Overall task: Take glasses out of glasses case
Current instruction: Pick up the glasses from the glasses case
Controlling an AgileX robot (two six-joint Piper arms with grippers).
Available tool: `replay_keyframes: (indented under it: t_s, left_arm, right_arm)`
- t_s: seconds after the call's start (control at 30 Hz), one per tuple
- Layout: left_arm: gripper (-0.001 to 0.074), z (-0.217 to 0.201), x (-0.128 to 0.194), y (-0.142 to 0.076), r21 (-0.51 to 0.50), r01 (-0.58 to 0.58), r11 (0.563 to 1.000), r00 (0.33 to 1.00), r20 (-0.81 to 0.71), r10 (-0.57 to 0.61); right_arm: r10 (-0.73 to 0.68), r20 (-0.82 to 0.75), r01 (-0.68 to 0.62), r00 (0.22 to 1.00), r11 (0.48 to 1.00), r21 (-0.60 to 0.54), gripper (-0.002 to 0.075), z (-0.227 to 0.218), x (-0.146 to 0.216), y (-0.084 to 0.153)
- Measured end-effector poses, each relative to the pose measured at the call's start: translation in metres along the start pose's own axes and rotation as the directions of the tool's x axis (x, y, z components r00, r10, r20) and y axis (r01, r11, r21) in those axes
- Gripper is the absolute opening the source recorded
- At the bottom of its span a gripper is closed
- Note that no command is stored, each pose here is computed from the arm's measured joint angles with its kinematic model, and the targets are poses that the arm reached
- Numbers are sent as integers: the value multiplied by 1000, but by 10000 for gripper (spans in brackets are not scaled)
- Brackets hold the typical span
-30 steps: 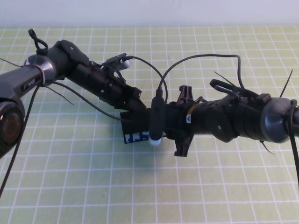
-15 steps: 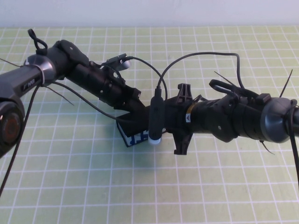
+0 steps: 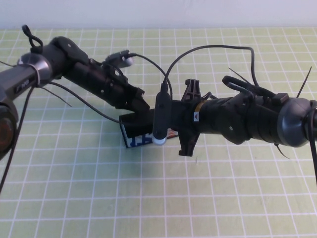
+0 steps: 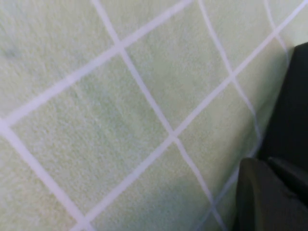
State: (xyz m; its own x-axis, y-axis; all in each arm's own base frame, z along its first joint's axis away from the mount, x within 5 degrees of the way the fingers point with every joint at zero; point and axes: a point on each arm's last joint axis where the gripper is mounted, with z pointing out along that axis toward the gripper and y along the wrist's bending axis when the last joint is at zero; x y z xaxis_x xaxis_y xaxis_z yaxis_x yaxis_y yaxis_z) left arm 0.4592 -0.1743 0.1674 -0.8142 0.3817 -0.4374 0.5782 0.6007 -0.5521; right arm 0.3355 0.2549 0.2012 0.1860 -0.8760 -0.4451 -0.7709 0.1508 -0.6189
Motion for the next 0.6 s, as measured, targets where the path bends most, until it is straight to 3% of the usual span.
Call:
replay_keyframes:
  t_s: [0.17, 0.33, 0.5, 0.6]
  left_arm:
    - [-4, -61, -15, -19, -73, -66, 995, 993, 93, 73]
    - [-4, -121, -15, -63, -167, -183, 969, 965, 156, 209]
    - [-4, -134, 17, -96, -186, -302, 935, 912, 228, 340]
    - [-4, -124, 47, -103, -173, -459, 871, 835, 251, 490]
  right_arm:
    - [16, 11, -16, 1000, 1000, 11, -3, 0, -1, -1]
    - [34, 26, -34, 999, 999, 26, -6, -1, -5, -7]
    - [49, 44, -51, 998, 998, 45, -11, -2, -9, -11]
    - [51, 47, -54, 998, 997, 48, -12, -2, -9, -12]
